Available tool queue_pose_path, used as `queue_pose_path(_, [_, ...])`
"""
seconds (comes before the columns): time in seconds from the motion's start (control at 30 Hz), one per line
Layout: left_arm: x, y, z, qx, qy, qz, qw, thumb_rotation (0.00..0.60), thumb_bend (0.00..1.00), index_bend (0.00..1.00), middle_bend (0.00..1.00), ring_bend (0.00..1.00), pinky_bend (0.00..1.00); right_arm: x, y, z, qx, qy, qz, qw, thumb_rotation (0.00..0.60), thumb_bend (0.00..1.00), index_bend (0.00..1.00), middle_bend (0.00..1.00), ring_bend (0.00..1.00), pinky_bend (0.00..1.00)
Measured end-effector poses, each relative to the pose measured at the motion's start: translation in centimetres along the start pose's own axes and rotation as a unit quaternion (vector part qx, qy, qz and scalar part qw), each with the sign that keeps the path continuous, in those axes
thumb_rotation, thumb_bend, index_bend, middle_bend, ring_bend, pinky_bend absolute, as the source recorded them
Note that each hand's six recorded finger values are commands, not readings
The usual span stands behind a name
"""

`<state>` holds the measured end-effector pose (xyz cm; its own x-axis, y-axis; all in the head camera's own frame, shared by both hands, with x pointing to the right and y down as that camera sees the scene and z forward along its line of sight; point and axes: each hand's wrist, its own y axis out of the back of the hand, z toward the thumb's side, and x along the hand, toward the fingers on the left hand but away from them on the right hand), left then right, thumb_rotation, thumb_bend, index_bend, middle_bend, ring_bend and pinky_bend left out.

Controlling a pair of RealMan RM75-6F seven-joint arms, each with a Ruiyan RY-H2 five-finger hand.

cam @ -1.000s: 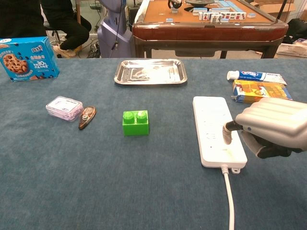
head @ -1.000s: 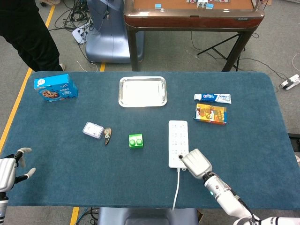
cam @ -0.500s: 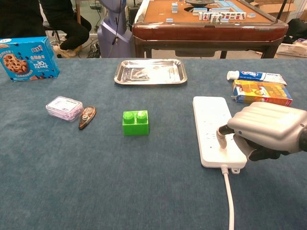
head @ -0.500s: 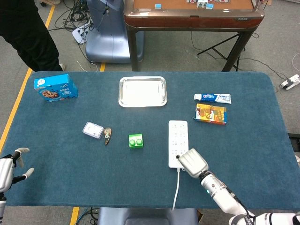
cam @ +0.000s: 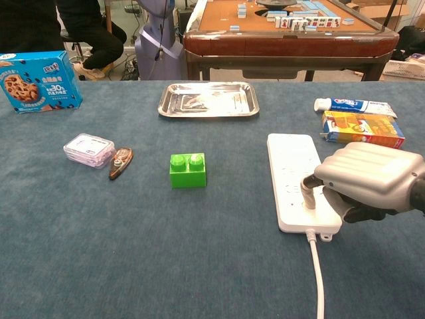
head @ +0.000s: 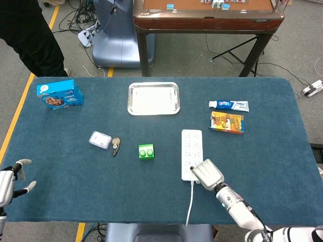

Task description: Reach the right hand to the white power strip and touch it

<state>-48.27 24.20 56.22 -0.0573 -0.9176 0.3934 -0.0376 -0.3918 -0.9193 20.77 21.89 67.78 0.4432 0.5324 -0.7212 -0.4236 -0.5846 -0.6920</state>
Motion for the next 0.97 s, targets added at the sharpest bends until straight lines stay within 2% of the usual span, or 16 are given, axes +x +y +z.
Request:
queue_pose_path(0.1, [0.0,0.0,0.0,0.000,0.000,0.001,1.0000,0.600,0.05,0.42,0.65,0.60,0.78,0.3,0.7,0.0,-0.001,0.001,-0.014,0.9999,0.600,1.00,0.35,0.99,1.00,1.00])
queue_pose_path(0.2, [0.0,0.0,0.0,0.001,0.000,0.000,1.0000,0.600,0.05,0.42,0.65,0.60,0.78,1.0,1.9,0.0,0.000,0.003,-0.036,0.9994,0.600,0.97,0.35,0.92,1.00,1.00])
queue_pose_path(0.27, [0.0,0.0,0.0,0.002,0.000,0.001,1.0000,0.600,0.05,0.42,0.65,0.60,0.78,1.9,2.9,-0.4,0.002,0.000,-0.056,0.9984,0.600,0.84,0.35,0.84,0.96,1.00])
queue_pose_path(0.3, [-0.1,0.1,0.0,0.002,-0.001,0.001,1.0000,0.600,0.05,0.42,0.65,0.60,0.78,2.3,3.3,-0.6,0.004,-0.004,-0.065,0.9979,0.600,0.74,0.35,0.78,0.91,1.00])
queue_pose_path(0.37, [-0.1,0.1,0.1,0.003,-0.002,0.003,1.0000,0.600,0.05,0.42,0.65,0.60,0.78,3.4,4.1,-1.5,0.008,-0.018,-0.084,0.9963,0.600,0.61,0.35,0.68,0.82,0.99])
queue_pose_path(0.47, [-0.2,0.3,0.3,0.004,-0.005,0.006,1.0000,0.600,0.05,0.42,0.65,0.60,0.78,5.2,4.7,-3.3,0.011,-0.053,-0.105,0.9930,0.600,0.47,0.35,0.55,0.65,0.86])
queue_pose_path(0.5, [-0.3,0.4,0.4,0.005,-0.006,0.008,0.9999,0.600,0.05,0.42,0.65,0.60,0.78,5.7,4.8,-3.9,0.012,-0.066,-0.110,0.9917,0.600,0.43,0.35,0.49,0.56,0.76])
queue_pose_path(0.63, [-0.5,0.6,0.7,0.006,-0.010,0.010,0.9999,0.600,0.05,0.41,0.65,0.59,0.78,9.0,4.2,-7.1,0.001,-0.141,-0.121,0.9825,0.600,0.35,0.35,0.35,0.37,0.49])
queue_pose_path(0.77, [-0.9,1.1,1.3,0.004,-0.020,0.014,0.9997,0.600,0.05,0.41,0.64,0.59,0.78,12.2,2.9,-9.6,-0.023,-0.205,-0.121,0.9710,0.600,0.32,0.35,0.30,0.31,0.35])
queue_pose_path(0.97, [-1.6,1.7,2.0,0.002,-0.030,0.015,0.9995,0.600,0.05,0.41,0.63,0.58,0.78,15.8,0.9,-12.2,-0.079,-0.263,-0.132,0.9525,0.600,0.32,0.35,0.29,0.31,0.32])
